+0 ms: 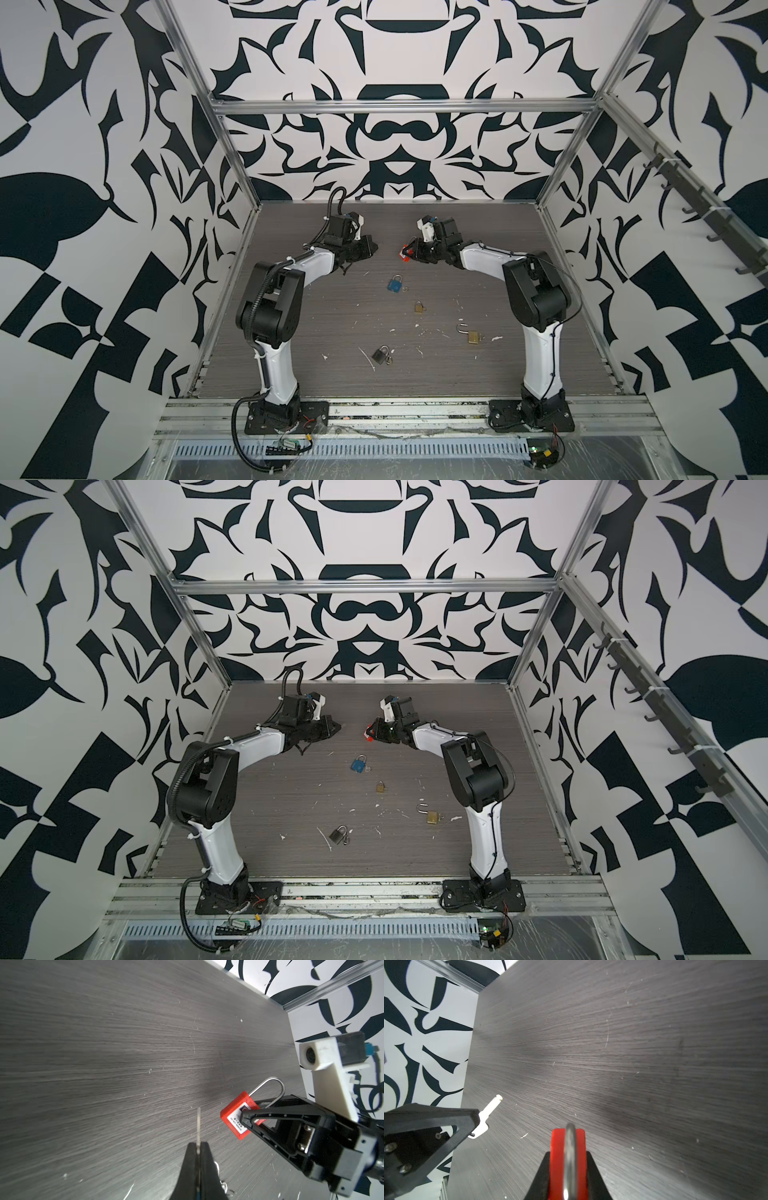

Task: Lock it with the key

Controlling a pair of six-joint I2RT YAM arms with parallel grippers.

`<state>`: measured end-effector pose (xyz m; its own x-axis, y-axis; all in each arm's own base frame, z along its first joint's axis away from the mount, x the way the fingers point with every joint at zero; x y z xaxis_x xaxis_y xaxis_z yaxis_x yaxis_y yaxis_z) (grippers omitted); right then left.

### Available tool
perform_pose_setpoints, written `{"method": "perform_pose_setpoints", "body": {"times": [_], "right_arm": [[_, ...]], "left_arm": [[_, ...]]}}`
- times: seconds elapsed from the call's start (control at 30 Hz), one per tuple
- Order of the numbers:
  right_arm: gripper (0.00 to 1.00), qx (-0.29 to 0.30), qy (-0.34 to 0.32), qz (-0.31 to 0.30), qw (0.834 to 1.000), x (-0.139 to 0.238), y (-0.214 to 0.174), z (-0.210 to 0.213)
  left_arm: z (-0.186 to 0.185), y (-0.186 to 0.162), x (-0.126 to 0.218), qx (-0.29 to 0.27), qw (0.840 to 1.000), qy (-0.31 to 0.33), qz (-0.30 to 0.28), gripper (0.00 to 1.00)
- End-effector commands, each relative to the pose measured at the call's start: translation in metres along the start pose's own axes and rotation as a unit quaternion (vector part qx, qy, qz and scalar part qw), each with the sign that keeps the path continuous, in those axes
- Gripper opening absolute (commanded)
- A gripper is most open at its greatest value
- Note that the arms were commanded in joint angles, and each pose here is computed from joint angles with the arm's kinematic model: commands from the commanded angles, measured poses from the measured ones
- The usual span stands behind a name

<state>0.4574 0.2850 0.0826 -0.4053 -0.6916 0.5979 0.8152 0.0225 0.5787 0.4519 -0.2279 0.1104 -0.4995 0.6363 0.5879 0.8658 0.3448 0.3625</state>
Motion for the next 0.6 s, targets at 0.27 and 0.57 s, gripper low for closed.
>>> {"method": "perform_pose_setpoints", "body": {"times": [0.27, 0.57], "right_arm": [[0.00, -0.005, 0.051, -0.006, 0.999, -0.012, 0.022, 0.016], [0.04, -0.015, 0.059, 0.014, 0.998, -0.021, 0.010, 0.011]], "left_arm": [[-0.004, 0.000, -0.045, 0.015, 1.000, -0.009, 0.024, 0.00], [0.003, -0.001, -0.066, 0.020, 0.999, 0.003, 0.030, 0.00]]}}
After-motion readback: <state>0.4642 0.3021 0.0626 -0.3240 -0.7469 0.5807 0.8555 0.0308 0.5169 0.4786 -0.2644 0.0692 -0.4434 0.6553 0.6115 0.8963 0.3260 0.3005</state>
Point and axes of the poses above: each gripper's point midway between its finger pads, its own x axis back along the fingers, its own z axis along the line the jaws close on, y = z × x, the point moved 2 cm from there along x, back along the fingers, and after that the axes turned 13 degrees about x, right-handed, at the moved point
